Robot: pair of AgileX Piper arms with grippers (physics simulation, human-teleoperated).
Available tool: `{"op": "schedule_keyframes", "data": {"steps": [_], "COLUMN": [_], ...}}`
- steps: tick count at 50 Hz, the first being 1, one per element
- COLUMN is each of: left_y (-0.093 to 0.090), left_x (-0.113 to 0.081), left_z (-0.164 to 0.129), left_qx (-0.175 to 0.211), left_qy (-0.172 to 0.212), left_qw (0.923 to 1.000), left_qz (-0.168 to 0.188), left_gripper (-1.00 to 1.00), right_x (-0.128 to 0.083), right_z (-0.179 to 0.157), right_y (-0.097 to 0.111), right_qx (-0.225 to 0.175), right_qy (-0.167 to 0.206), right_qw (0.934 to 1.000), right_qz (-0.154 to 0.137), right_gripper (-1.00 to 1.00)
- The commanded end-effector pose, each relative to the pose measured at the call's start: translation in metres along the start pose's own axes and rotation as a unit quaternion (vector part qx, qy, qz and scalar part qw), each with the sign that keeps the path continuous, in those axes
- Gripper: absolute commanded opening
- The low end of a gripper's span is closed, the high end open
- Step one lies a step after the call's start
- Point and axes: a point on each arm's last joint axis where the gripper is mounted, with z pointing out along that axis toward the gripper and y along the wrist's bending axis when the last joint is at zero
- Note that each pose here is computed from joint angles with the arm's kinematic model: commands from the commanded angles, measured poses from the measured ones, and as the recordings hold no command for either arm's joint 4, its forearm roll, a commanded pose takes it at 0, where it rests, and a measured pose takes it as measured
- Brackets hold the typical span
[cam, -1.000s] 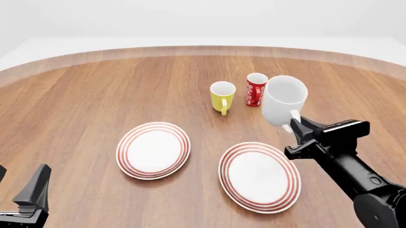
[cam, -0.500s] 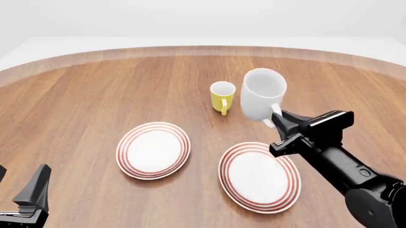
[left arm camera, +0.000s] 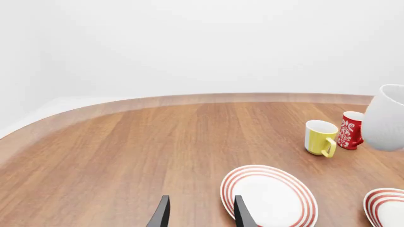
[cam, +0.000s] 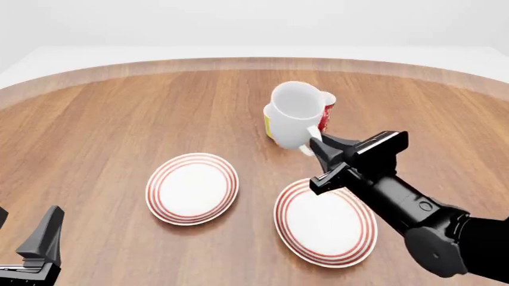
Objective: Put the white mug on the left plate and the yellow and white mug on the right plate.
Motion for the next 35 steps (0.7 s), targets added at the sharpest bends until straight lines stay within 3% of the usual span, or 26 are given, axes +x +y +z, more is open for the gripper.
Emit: {"op": "schedule_keyframes", "data": {"steps": [1,35], "left_y": [0.0,0.0], "left_x": [0.0,0.0], "left_z": [0.0,0.0], "left_qx": [0.0,0.0], "left_qy": [0.0,0.0], "left_qw": [1.0,1.0], "left_qz": [0.0,0.0], "left_gripper": [1.0,1.0], "right_x": [-0.003,0.005], "right_z": [0.011,0.046], "right_y": [0.014,0.067], "right_qx": [-0.027,-0.11], "right_qy": [-0.01,-0.004], "right_qw": [0.9996,0.9939], "right_qz": [0.0,-0.004], "right_gripper": [-1.0,-1.0]}}
